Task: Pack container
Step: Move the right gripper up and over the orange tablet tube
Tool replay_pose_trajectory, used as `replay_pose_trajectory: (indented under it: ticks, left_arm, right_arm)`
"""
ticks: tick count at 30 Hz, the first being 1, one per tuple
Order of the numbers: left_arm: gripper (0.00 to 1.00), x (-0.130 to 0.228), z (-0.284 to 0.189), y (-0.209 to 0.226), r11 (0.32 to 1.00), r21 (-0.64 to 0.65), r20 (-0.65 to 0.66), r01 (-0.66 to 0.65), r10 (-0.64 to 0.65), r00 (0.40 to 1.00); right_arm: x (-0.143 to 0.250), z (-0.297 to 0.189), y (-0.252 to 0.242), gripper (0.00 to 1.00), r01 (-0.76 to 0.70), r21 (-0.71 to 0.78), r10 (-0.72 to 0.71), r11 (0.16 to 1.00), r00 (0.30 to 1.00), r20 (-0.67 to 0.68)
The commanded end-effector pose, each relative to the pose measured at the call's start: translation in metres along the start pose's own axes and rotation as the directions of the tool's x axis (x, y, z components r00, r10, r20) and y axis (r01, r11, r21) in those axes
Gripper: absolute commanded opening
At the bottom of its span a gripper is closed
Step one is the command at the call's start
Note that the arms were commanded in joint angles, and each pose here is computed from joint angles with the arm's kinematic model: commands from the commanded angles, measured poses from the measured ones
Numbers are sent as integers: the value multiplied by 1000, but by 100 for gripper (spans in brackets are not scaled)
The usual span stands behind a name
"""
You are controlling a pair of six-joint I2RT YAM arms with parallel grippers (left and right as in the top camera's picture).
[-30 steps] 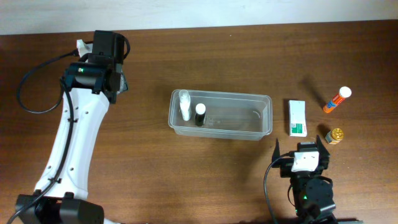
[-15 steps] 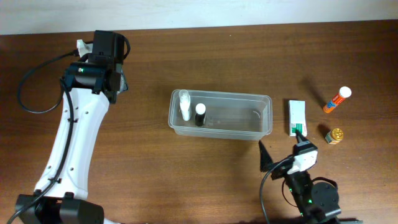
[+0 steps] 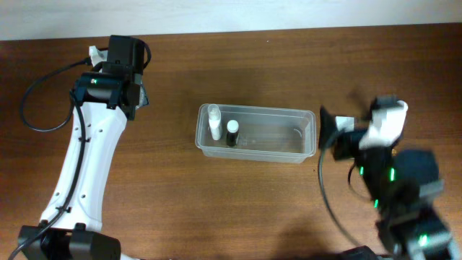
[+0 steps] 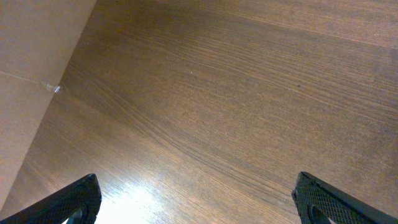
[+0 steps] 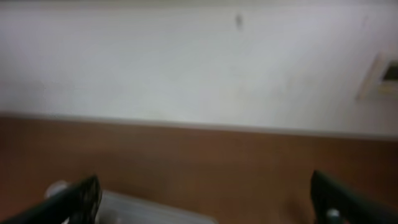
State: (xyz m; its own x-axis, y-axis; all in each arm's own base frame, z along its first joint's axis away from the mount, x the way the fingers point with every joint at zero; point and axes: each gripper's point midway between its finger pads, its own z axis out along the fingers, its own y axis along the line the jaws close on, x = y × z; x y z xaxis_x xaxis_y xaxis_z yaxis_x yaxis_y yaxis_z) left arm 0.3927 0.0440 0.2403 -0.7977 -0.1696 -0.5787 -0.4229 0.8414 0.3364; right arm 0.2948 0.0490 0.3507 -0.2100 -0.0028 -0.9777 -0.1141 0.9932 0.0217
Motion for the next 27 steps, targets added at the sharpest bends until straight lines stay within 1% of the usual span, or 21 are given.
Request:
replay_pose_trajectory:
  ticks: [1,5,8,10,13,16,19,21,26,27]
  left_arm:
    - [99,-8,-11,10,1000,-7,35,24,-24,999]
    - [99,-8,-11,9,1000,-7,36,24,-24,999]
    - [99,-8,-11,10,1000,-7,35,25,-24,999]
    - [99,-8,-11,10,1000,-7,35,25,-24,999]
    - [99,-8,-11,9,1000,-7,36,24,-24,999]
    - [99,-8,-11,10,1000,-7,35,24,-24,999]
    - [99,-8,-11,10,1000,-7,35,25,-24,999]
    - [99,-8,-11,9,1000,-7,36,24,-24,999]
    - [99,-8,-11,10,1000,-7,35,25,-24,999]
    - [99,-8,-11,10,1000,-7,35,24,-24,999]
  right_arm:
    - [-33,19,-17,98,-3,70,9,998,996,-90]
    - [-41,31,-56,98,-84,212,142,974,950,-278]
    - [-35,36,-88,98,-117,287,230,951,886,-402]
    - [-24,39,-111,98,-166,325,311,931,826,-470]
    - [-4,44,-135,98,-247,358,414,900,742,-527]
    - [15,48,-169,98,-272,434,488,859,693,-531]
    - [31,46,-192,98,-284,492,542,823,650,-533]
    - [41,45,-202,98,-280,510,557,814,626,-546]
    - [61,56,-213,98,-159,402,408,902,623,-667]
    - [66,59,-214,98,-155,395,402,905,613,-680]
